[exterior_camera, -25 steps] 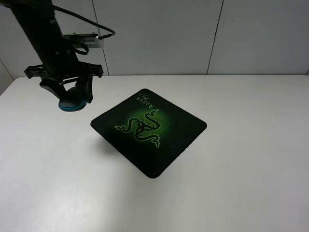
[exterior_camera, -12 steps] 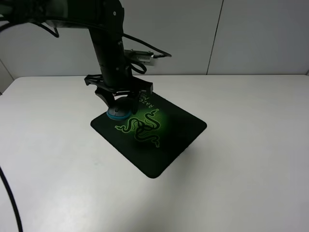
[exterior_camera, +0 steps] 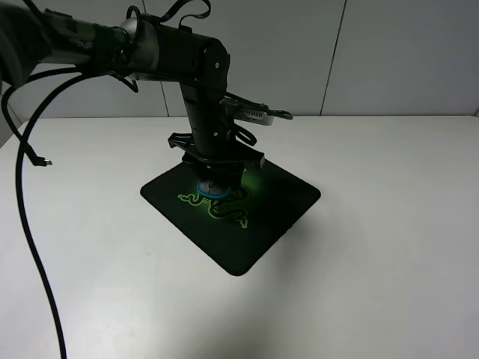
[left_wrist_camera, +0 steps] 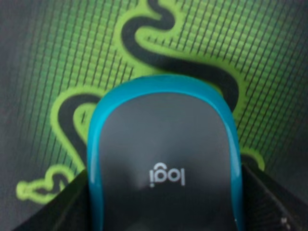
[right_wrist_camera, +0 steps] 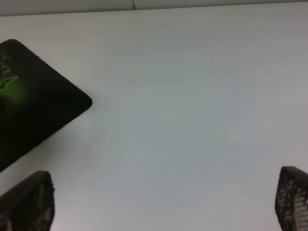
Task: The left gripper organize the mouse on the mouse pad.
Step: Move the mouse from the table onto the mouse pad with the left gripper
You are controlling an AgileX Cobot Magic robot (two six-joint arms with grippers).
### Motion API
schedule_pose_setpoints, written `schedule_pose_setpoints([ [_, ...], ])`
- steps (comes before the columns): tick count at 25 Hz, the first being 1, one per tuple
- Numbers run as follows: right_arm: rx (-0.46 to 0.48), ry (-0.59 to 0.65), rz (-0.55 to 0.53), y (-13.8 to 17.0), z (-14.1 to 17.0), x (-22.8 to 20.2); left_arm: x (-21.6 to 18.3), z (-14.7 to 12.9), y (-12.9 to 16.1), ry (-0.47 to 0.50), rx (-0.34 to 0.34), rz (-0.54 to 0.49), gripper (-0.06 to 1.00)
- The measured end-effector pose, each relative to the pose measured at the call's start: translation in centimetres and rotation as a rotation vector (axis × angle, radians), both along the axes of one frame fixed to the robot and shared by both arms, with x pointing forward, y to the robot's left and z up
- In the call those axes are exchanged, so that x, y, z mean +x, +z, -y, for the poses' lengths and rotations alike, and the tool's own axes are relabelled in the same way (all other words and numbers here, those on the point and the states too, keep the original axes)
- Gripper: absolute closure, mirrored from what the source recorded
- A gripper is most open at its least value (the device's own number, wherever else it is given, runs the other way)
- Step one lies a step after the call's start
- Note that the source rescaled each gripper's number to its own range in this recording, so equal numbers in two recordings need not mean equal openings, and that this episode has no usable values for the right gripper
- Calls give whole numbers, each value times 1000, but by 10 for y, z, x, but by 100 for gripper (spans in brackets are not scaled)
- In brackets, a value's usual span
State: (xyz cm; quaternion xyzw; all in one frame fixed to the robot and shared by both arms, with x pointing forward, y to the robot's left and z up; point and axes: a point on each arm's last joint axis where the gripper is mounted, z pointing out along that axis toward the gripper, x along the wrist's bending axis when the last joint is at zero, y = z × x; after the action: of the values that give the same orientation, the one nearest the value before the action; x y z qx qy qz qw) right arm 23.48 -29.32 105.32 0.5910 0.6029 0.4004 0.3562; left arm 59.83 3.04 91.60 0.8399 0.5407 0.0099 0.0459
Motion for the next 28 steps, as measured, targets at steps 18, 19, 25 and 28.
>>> schedule_pose_setpoints([
  [18,1,0,0,0,0,0,6,5,-23,-105,-6,30,94],
  [19,1,0,0,0,0,0,6,5,-23,-105,-6,30,94],
  [25,2,-1,0,0,0,0,6,5,-23,-107,-5,32,72],
  [28,3,-2,0,0,0,0,6,5,-23,-107,-4,29,19],
])
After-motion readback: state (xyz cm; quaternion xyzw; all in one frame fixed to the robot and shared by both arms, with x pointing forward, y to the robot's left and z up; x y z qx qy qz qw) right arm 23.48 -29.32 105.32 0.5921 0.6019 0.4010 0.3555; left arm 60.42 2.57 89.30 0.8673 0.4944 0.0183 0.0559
